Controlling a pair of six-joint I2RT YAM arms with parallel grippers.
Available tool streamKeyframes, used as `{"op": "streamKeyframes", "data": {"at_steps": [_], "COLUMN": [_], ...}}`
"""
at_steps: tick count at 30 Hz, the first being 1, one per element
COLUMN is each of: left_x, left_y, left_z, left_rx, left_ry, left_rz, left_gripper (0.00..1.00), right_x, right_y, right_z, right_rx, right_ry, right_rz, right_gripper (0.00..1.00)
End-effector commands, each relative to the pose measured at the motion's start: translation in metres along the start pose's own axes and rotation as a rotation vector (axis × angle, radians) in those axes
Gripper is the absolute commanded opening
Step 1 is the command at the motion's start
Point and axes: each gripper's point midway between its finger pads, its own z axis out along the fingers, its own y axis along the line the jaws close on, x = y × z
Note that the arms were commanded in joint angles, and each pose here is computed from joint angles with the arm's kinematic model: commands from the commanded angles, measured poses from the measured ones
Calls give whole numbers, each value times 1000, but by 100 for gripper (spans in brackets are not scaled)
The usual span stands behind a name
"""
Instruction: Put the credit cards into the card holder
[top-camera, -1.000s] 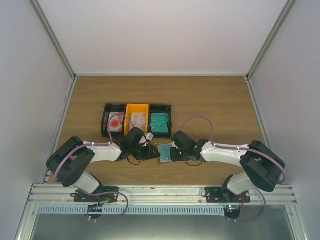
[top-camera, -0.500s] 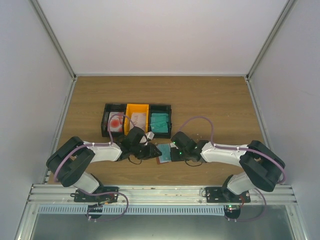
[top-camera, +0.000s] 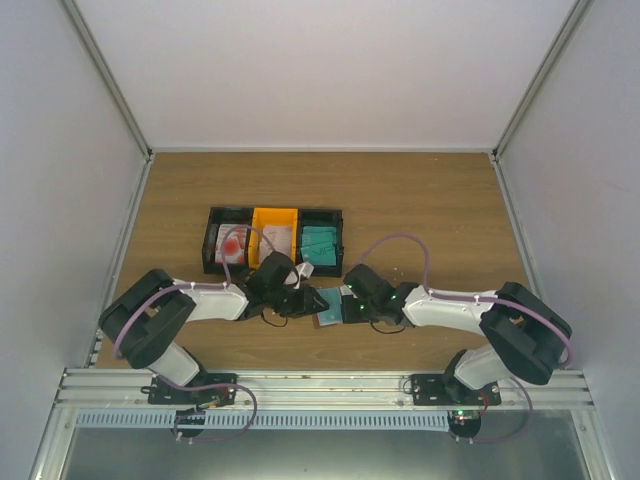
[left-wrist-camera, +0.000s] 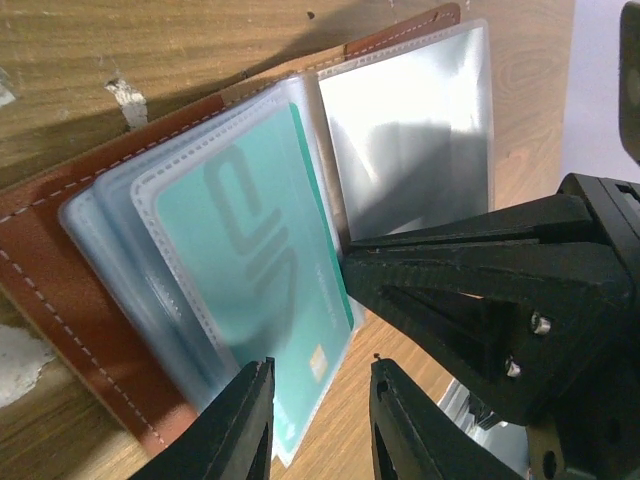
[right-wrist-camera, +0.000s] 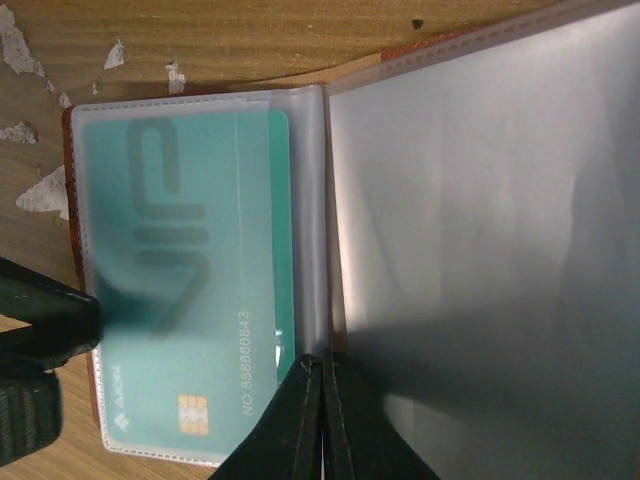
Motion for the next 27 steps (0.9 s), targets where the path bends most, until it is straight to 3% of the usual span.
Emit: {"op": "streamKeyframes", "data": {"at_steps": [1, 9, 17, 24, 27], "left_x": [-6, -8, -13, -11, -9], "left_y": [-13, -14, -14, -4, -2], "left_z": [6, -2, -19, -20, -18], "left_rx": [46, 19, -26, -57, -57], "left_ry": [-3, -38, -101, -112, -103], "left_rz": [33, 38, 47, 28, 22], "left_gripper": [30, 31, 32, 32, 32], "right_x": [28, 27, 1, -3, -1], "right_y": [-21, -19, -1, 9, 15], "right_z": [9, 9, -20, -22, -17], "right_rx": [64, 55, -1, -43, -77], "right_ry": [80, 78, -27, -38, -20], "right_rz": [12, 9, 3, -48, -71], "right_gripper": [2, 2, 18, 16, 19]}}
